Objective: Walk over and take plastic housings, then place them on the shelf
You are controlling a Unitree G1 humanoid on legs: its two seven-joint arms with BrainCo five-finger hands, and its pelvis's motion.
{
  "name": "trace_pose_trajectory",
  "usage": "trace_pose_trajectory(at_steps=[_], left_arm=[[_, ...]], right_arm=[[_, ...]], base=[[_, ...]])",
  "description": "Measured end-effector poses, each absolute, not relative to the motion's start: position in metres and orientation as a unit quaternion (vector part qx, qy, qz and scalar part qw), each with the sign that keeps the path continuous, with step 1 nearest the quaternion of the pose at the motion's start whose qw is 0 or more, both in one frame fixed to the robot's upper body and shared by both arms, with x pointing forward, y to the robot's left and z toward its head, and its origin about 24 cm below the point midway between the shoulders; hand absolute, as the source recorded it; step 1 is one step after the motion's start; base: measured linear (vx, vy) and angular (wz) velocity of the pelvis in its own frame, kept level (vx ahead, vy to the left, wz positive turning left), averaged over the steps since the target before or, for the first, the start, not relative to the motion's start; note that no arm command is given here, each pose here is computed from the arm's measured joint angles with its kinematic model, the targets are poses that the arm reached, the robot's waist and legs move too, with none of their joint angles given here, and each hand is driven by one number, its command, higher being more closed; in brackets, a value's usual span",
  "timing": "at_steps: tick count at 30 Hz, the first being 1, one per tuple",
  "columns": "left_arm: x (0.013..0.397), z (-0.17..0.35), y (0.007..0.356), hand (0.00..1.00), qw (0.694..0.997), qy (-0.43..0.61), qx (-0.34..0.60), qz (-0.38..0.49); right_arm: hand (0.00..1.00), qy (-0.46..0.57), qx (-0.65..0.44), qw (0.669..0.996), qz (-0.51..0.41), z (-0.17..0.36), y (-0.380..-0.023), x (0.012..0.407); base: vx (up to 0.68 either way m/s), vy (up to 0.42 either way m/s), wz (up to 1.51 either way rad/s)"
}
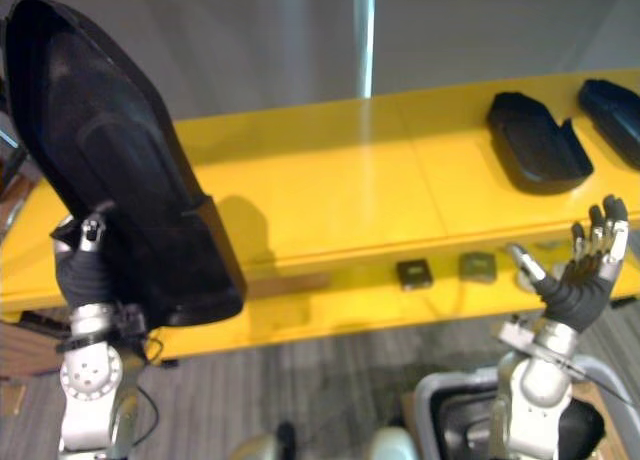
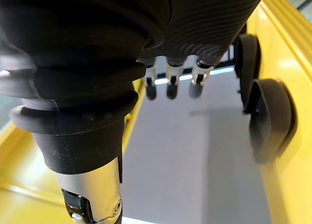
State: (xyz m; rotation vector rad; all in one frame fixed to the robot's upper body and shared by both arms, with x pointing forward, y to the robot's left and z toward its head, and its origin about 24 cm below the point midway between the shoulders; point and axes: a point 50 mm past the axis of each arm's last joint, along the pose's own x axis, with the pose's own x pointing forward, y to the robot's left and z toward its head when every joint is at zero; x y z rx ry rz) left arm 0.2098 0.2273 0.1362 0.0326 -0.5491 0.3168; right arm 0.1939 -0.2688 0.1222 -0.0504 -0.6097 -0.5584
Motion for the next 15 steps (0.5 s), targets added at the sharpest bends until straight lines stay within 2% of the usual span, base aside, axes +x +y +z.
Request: trace_pose_trajectory(at_steps=[5, 8, 10, 15], left_arm=[[0.214, 0.134, 0.224, 1.00, 0.959, -0.249, 0.029, 0.128], [0.226, 0.138, 0.214, 1.00, 0.966, -0.237, 0.053, 0.083], [0.246, 0.143, 0.209, 1.00, 0.970, -0.227, 0.073, 0.053], [0.297, 0.141, 0.211, 1.00, 0.980, -0.166, 0.099, 0.054]], right_arm=[[0.00, -0.293, -0.025, 0.917, -0.270, 0.121, -0.269, 0.194], [0.00, -0.286, -0.035, 0.923, -0.254, 0.120, -0.268, 0.192], [0.00, -0.278, -0.047, 0.929, -0.239, 0.120, -0.269, 0.190], [0.00, -0.270, -0.061, 0.941, -0.193, 0.124, -0.270, 0.195]], base=[[0.00, 0.005, -0.04], [-0.02, 0.023, -0.23], [-0.03, 0.017, -0.25], [-0.02, -0.005, -0.30]])
